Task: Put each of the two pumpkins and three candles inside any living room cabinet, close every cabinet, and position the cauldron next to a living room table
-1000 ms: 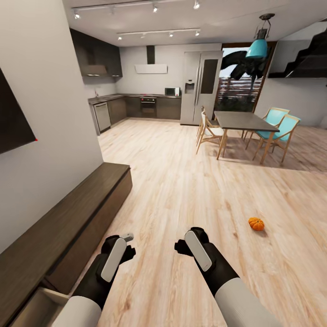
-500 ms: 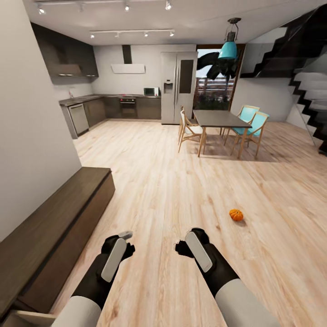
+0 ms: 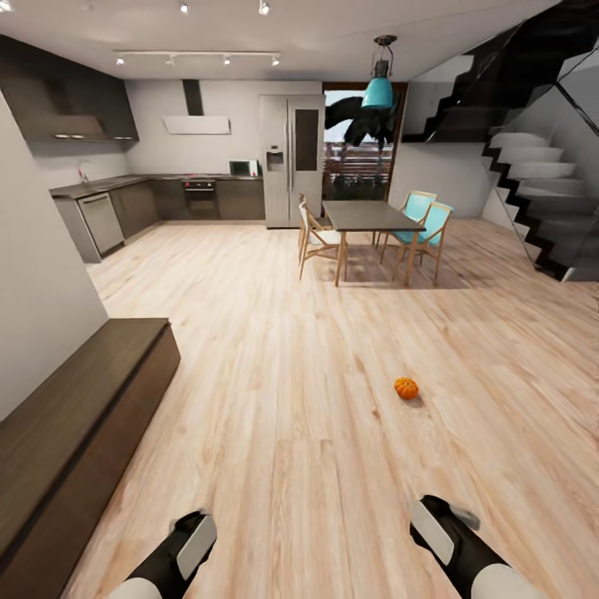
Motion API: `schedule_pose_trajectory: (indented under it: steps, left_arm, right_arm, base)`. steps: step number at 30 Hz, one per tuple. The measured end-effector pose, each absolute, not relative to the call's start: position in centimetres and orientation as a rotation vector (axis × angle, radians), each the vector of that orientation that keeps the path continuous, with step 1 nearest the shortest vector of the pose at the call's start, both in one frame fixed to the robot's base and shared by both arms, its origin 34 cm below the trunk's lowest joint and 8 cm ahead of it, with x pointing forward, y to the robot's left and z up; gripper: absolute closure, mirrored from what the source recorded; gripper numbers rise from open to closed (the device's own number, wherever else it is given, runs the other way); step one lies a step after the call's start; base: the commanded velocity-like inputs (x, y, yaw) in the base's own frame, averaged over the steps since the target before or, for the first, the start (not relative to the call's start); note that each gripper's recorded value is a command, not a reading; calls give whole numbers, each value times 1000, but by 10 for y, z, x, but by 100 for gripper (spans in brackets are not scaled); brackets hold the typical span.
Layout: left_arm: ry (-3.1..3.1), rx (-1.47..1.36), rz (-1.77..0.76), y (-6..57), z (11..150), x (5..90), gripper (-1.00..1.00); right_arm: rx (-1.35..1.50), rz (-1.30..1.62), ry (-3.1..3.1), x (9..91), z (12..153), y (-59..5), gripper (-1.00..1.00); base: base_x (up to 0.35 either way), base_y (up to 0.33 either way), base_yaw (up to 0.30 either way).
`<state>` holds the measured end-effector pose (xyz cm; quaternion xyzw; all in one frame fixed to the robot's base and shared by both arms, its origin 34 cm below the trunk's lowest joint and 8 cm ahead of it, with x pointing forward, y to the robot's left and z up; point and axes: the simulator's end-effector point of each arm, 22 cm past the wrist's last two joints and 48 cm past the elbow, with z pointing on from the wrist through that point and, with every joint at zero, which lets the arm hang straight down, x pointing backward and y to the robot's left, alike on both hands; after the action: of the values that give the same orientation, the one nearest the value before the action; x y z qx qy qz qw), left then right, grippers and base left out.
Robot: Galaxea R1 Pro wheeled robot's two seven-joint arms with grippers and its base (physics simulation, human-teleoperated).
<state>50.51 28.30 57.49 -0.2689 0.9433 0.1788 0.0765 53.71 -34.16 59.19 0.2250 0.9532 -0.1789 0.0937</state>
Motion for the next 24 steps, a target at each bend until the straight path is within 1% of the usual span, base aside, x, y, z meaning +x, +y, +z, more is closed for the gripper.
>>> schedule_pose_trajectory:
  steps: [5, 8, 14, 19, 24]
  left_arm:
    - [2782, -692, 433, 291, 555, 509, -100]
    - [2773, -673, 399, 302, 547, 506, -100]
    - [2790, -675, 408, 307, 540, 493, -100]
    - [2702, -711, 453, 317, 537, 489, -100]
    - [2690, -718, 479, 319, 533, 477, -100]
  right_arm:
    - [699, -439, 2834, 497, 555, -344, -100]
    - [705, -354, 2802, 493, 545, -336, -100]
    - [722, -364, 2811, 475, 536, -342, -100]
    - [739, -375, 2754, 482, 538, -347, -100]
    - [741, -373, 2738, 485, 538, -344, -100]
  base:
    - [323, 0, -11]
    - [328, 0, -2]
    - [329, -3, 0]
    - [328, -77, -5]
    - [318, -119, -198]
